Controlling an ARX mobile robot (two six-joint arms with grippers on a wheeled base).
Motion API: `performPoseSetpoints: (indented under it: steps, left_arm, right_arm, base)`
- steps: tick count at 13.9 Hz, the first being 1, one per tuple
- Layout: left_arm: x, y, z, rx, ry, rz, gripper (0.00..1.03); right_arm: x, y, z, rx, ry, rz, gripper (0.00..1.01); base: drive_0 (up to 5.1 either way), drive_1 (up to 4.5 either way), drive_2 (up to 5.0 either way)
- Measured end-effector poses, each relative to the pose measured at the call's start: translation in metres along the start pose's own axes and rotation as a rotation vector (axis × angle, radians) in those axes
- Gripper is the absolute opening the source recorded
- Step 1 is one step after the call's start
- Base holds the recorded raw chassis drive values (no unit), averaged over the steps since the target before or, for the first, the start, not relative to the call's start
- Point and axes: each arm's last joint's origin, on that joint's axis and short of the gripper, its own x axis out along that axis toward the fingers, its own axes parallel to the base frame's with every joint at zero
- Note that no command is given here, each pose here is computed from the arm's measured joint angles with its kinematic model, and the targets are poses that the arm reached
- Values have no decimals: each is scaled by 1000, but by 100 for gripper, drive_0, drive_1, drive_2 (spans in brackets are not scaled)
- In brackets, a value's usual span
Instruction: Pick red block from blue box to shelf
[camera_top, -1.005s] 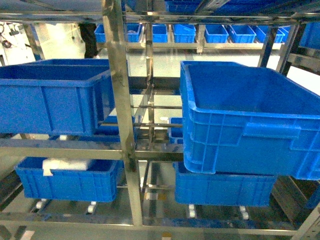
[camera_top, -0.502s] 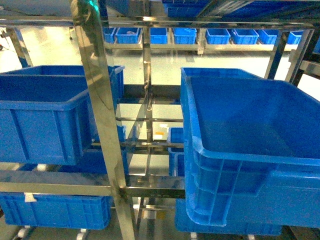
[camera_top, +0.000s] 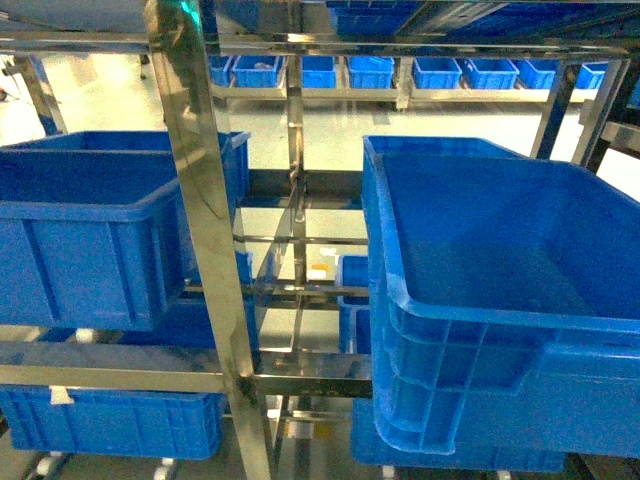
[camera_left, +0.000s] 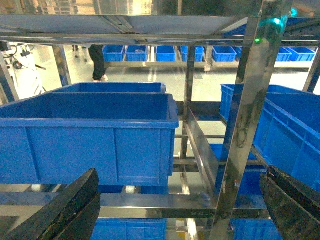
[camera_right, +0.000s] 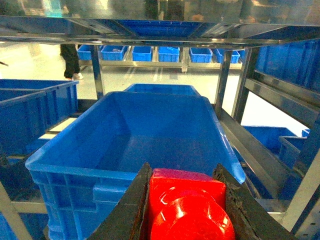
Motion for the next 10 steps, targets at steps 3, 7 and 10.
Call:
performPoseSetpoints:
  steps: [3, 7, 10]
  left_arm:
    - [0, 0, 0, 0, 0, 0, 98]
    - [0, 0, 0, 0, 0, 0, 98]
    - [0, 0, 0, 0, 0, 0, 98]
  right_arm:
    - [0, 0, 0, 0, 0, 0, 28]
    - [0, 0, 0, 0, 0, 0, 28]
    - [0, 0, 0, 0, 0, 0, 28]
  base:
    - [0, 0, 0]
    - [0, 0, 0]
    - [0, 0, 0]
